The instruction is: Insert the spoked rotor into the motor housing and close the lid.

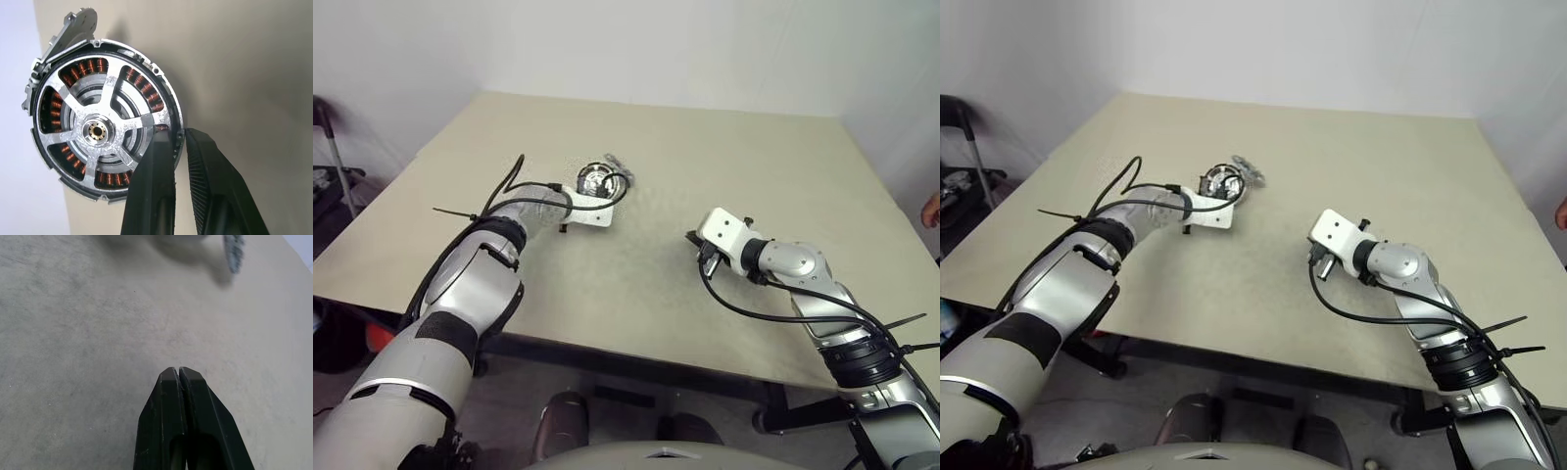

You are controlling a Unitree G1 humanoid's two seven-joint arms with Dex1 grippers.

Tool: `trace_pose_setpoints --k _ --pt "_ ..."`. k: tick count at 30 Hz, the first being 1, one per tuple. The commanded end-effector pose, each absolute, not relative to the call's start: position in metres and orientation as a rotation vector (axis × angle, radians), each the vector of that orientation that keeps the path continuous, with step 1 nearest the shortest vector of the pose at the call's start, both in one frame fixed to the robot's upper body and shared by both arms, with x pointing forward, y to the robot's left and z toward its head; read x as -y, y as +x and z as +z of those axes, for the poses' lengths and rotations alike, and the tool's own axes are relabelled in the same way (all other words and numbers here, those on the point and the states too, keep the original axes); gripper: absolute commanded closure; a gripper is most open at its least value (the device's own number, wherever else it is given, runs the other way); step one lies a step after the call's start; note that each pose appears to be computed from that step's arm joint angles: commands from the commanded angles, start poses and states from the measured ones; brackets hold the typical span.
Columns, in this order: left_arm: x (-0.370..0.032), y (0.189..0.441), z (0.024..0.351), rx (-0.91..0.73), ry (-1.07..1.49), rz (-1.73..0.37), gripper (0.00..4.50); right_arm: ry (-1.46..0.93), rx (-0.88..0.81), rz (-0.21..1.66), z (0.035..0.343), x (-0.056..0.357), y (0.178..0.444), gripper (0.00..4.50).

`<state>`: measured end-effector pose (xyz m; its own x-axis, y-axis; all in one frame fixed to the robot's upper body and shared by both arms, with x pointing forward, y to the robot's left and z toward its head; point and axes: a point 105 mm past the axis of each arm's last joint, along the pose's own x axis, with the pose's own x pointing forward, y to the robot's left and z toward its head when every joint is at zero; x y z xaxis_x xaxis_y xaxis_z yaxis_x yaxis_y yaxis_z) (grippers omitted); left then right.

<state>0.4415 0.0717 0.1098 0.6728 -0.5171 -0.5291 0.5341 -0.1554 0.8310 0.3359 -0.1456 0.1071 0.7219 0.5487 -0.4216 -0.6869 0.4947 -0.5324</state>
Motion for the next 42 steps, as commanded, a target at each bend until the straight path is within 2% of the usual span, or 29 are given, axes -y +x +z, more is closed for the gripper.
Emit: trace_pose_setpoints --k 1,7,10,13,18,24,34,42 --pt "-0.027 0.433 0.168 0.234 1.397 -1.017 4.37 -0.764 -0.168 0.715 0.122 0.155 0.34 4.5" --pt "-0.017 0.407 0.164 0.255 1.377 -1.254 4.37 -0.803 -0.202 0.637 0.127 0.182 0.343 4.5" --pt "-0.017 0.397 0.154 0.253 1.403 -1.328 4.37 -0.941 -0.258 0.537 0.138 0.218 0.345 4.5" --pt "-0.017 0.389 0.14 0.245 1.405 -1.378 4.37 -0.997 -0.275 0.487 0.147 0.233 0.345 4.5" --pt "-0.007 0.367 0.125 0.264 1.37 -1.505 4.37 -1.023 -0.296 0.435 0.149 0.245 0.349 4.5" --pt "-0.007 0.348 0.115 0.289 1.401 -1.615 4.37 -0.995 -0.305 0.446 0.139 0.24 0.344 4.5" --pt "-0.022 0.353 0.126 0.293 1.519 -1.663 4.37 -0.971 -0.289 0.444 0.135 0.231 0.343 4.5" --pt "-0.023 0.361 0.119 0.288 1.602 -1.649 4.37 -0.949 -0.246 0.439 0.14 0.221 0.346 4.5"
